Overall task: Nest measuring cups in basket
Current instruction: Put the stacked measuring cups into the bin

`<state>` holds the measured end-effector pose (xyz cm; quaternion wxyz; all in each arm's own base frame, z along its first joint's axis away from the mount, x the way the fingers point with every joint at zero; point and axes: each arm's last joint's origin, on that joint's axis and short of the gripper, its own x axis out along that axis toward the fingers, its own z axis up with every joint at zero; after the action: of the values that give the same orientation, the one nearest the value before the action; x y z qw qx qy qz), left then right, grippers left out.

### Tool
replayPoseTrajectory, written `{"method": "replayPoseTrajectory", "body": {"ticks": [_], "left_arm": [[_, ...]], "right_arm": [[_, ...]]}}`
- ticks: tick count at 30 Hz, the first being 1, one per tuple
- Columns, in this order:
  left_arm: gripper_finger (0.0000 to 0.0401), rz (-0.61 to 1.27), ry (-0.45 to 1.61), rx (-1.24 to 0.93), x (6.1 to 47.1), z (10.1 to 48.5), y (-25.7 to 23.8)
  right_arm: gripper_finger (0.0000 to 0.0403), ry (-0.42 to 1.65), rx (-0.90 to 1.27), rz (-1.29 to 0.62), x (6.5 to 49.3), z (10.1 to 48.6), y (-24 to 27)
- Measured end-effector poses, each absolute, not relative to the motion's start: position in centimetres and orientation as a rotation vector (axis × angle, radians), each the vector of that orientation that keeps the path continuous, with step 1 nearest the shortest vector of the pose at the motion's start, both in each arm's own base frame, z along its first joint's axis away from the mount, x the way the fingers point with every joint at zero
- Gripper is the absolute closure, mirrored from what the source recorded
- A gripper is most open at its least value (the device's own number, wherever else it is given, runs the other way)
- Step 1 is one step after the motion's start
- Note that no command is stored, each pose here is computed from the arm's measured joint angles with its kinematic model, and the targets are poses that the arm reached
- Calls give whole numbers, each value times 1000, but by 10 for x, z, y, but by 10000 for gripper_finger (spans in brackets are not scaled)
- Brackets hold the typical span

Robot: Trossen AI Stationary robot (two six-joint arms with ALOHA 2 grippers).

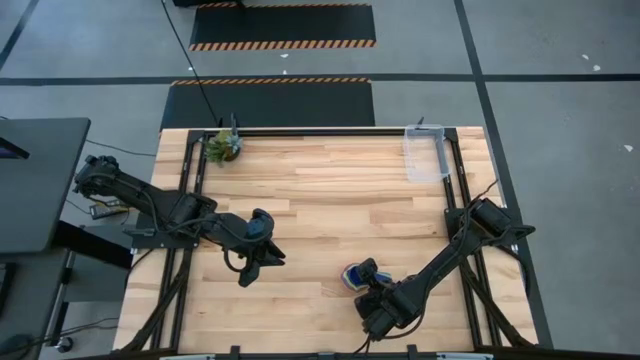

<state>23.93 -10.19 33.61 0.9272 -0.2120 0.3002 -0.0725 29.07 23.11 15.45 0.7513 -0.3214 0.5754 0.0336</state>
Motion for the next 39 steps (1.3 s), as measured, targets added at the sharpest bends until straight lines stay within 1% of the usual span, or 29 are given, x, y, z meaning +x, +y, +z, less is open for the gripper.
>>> {"method": "replayPoseTrajectory", "body": {"ticks": [21, 27, 32, 39], "left_arm": [[314, -148, 616, -434, 239, 336, -102], [314, -148, 615, -434, 239, 336, -102], [314, -149, 616, -434, 239, 336, -102], [314, -148, 616, -435, 239, 336, -102]], "right_arm": [[68, 1263, -726, 97, 292, 154, 230], [68, 1270, -665, 66, 295, 155, 226], [68, 1271, -662, 64, 295, 155, 226], [68, 1287, -682, 109, 294, 155, 227]]}}
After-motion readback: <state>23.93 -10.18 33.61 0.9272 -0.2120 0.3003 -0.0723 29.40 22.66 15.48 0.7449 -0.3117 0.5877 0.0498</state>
